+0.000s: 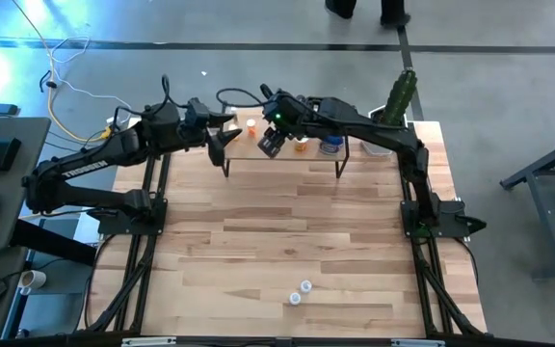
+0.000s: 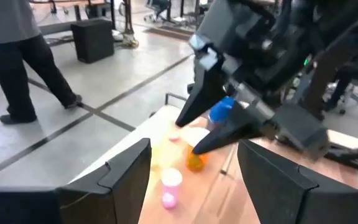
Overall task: Pick and place medicine bottles onto shelf by color
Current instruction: Put the top white medicine bottle on the shelf
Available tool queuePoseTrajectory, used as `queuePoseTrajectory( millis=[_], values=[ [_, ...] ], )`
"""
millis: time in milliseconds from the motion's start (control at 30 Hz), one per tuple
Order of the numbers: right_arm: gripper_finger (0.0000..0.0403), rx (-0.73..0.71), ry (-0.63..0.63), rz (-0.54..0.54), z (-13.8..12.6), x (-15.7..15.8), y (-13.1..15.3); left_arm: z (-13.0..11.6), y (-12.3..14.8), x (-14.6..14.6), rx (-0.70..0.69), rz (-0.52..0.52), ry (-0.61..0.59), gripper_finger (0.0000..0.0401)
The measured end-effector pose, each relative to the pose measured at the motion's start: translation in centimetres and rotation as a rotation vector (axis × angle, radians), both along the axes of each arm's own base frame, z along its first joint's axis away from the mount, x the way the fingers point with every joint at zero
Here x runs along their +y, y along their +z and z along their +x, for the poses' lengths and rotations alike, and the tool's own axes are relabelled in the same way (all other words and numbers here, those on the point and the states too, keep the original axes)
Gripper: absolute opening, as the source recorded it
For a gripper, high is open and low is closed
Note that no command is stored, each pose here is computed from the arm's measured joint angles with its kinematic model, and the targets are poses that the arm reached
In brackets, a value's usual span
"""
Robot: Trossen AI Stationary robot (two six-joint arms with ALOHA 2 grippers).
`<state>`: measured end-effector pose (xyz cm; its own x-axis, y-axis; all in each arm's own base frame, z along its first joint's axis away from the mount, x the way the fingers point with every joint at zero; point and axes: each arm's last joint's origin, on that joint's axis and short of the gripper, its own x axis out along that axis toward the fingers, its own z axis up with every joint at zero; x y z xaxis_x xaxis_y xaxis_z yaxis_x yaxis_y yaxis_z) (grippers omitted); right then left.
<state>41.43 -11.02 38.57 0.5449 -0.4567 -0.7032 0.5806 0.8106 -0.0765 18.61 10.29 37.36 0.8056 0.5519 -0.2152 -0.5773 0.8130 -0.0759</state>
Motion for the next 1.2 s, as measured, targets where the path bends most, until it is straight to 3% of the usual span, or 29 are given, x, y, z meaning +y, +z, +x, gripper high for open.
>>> queuePoseTrajectory(
  millis=[267,867,1200],
  values=[
    [0.0195,0.113,0.098,0.01,-1.4,3.2,1.0,-0.5,0.2,-2.1,0.019,-0.02,-0.079,0.0227],
    [0.0195,0.387,0.269,0.022,-5.3,10.6,1.5,1.1,-0.6,-6.6,0.064,-0.096,-0.297,0.0227],
    [0.018,0.428,0.39,0.012,-6.7,14.3,1.1,1.4,-0.7,-9.1,0.063,-0.122,-0.413,0.0227]
  ],
)
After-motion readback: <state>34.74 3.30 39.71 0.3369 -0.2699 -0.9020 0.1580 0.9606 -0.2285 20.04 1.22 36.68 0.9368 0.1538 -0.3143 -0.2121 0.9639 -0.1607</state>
